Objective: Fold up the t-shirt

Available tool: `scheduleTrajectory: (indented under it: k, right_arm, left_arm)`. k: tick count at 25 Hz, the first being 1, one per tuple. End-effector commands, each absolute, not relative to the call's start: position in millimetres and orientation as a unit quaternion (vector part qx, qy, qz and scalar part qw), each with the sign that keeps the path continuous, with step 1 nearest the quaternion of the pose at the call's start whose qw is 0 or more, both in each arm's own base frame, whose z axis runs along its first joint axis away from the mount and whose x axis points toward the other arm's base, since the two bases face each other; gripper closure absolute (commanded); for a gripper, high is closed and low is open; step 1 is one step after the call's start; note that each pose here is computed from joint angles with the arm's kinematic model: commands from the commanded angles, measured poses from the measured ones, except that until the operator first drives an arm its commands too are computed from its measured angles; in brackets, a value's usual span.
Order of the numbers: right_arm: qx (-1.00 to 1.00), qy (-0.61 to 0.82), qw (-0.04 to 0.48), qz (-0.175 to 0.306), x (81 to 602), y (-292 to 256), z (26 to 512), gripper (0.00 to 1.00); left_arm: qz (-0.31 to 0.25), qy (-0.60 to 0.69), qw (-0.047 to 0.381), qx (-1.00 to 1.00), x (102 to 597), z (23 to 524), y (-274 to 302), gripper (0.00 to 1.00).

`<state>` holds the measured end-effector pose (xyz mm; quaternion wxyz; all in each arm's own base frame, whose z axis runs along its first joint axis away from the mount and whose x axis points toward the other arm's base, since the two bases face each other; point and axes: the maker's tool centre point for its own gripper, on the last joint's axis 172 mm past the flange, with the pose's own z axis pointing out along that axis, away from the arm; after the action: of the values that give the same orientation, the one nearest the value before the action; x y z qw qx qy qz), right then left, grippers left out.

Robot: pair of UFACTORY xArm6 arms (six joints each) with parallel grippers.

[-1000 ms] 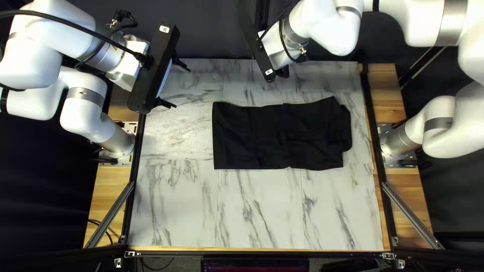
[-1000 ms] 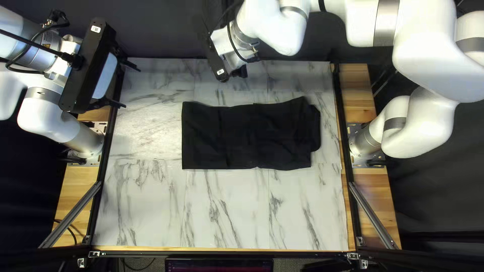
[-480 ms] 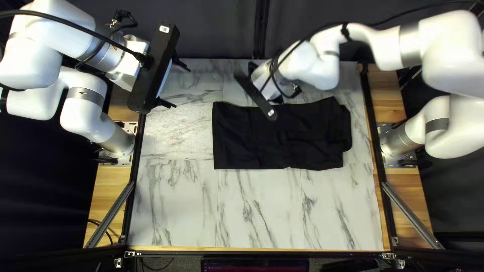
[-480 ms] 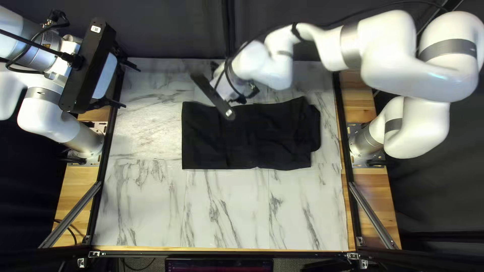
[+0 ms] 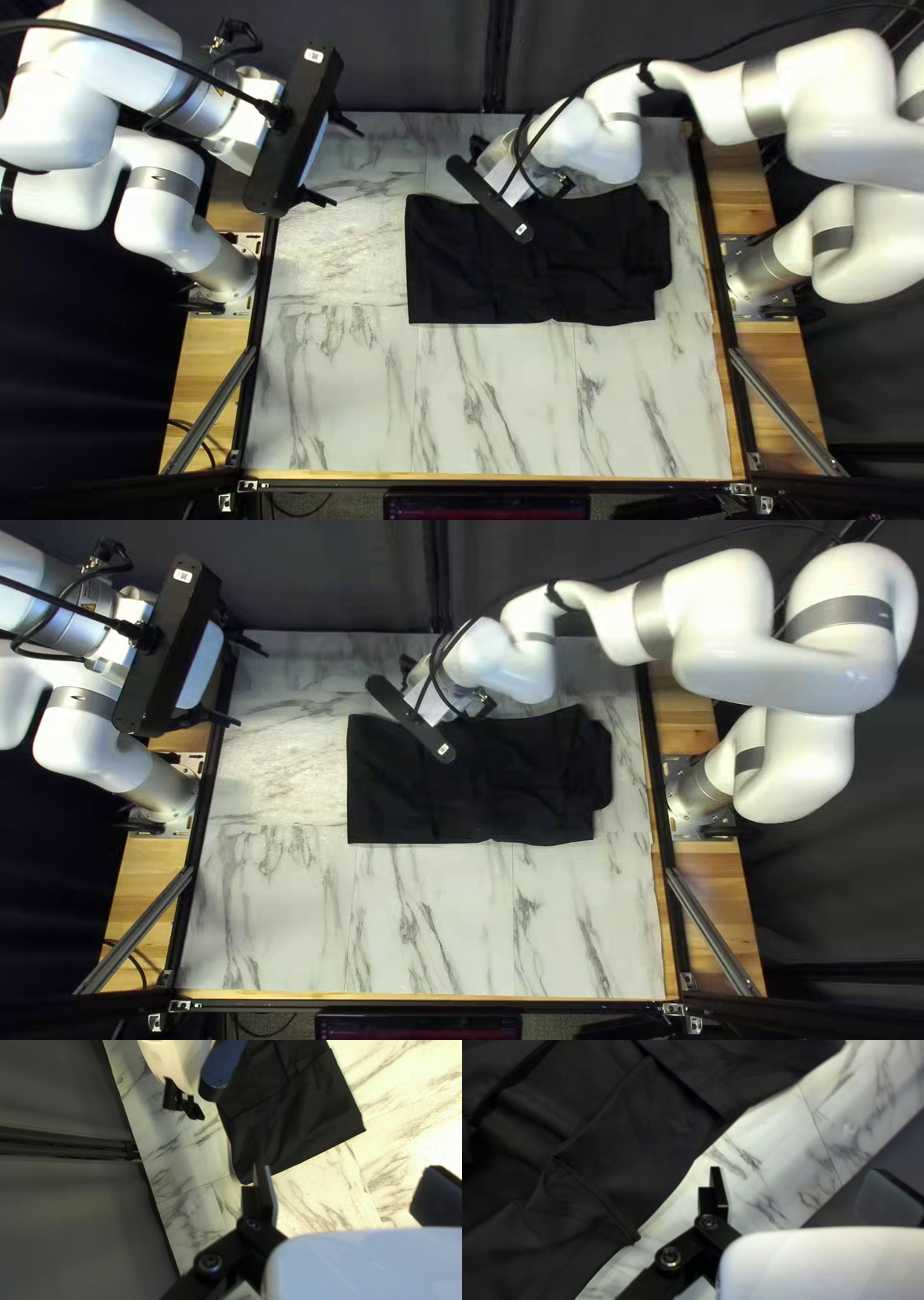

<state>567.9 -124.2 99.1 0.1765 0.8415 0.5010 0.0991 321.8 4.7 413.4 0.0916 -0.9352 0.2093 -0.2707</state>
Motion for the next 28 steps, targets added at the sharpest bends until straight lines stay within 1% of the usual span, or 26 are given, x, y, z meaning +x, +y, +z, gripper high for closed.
scheduleTrajectory:
  k: [1,8,13,23,28]
  right_arm:
    - [0.822,0.532,0.186,0.09,577.2,-127.2,78.1,0.0]
    - [0.806,0.554,0.196,0.074,567.0,-132.2,52.4,0.0]
    - [0.796,0.566,0.202,0.067,571.6,-130.6,38.0,0.0]
    - [0.785,0.578,0.213,0.064,597.2,-127.5,36.6,0.0]
    - [0.782,0.583,0.213,0.061,601.2,-126.9,33.2,0.0]
  left_arm:
    - [-0.271,0.209,0.092,-0.935,321.8,413.4,4.7,0.0]
    - [-0.271,0.209,0.092,-0.935,321.8,413.4,4.7,0.0]
    - [-0.271,0.209,0.092,-0.935,321.8,413.4,4.7,0.0]
    - [-0.271,0.209,0.092,-0.935,321.8,413.4,4.7,0.0]
    - [-0.271,0.209,0.092,-0.935,321.8,413.4,4.7,0.0]
